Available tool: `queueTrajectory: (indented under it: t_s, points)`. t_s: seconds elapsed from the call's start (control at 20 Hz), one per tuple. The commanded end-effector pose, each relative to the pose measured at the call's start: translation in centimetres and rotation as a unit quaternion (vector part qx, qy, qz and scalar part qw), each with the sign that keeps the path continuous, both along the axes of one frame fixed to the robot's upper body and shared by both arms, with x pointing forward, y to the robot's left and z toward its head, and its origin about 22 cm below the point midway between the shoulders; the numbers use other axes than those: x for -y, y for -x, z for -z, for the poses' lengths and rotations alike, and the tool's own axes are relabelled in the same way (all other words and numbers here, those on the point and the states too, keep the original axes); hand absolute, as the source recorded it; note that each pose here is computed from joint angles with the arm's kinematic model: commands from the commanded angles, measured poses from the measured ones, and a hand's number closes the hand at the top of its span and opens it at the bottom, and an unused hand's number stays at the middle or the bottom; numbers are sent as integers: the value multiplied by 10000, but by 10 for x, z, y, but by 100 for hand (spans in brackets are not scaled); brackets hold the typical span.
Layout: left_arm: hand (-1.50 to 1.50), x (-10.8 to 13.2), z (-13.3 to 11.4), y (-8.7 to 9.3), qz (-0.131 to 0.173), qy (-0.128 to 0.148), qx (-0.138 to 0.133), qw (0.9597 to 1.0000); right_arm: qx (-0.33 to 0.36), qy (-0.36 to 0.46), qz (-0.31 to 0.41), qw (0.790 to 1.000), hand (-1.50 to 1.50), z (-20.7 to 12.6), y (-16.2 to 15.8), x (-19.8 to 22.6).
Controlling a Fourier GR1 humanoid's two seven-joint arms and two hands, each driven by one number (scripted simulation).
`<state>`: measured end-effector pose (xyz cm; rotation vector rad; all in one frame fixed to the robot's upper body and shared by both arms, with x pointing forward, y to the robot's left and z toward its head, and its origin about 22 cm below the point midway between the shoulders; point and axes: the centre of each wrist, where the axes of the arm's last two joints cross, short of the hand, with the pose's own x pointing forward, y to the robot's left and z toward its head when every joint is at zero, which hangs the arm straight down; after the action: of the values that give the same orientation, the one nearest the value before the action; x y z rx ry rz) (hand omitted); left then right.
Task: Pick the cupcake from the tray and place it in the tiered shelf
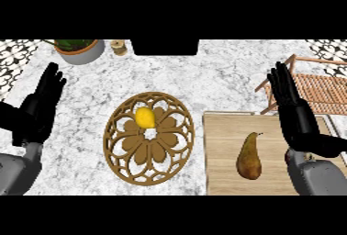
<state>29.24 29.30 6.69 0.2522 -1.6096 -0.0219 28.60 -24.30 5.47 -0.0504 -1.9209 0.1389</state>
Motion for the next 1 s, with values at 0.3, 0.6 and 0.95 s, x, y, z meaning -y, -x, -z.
queueTrajectory:
  t_s: [0.3, 0.6, 0.95]
  points:
    - [0, -46, 54, 49, -417, -178, -1213, 9916, -531, 2587, 1198, 9570, 150, -9, 24, 106]
    - [0, -72, 68, 71, -216, -37, -1383, 9901, -351, 1703, 1110, 9785, -150, 48, 100, 46]
    - [0, -53, 74, 63, -194, 1, -1321, 9910, -528, 3064, 1721, 9347, -150, -1, 119, 59]
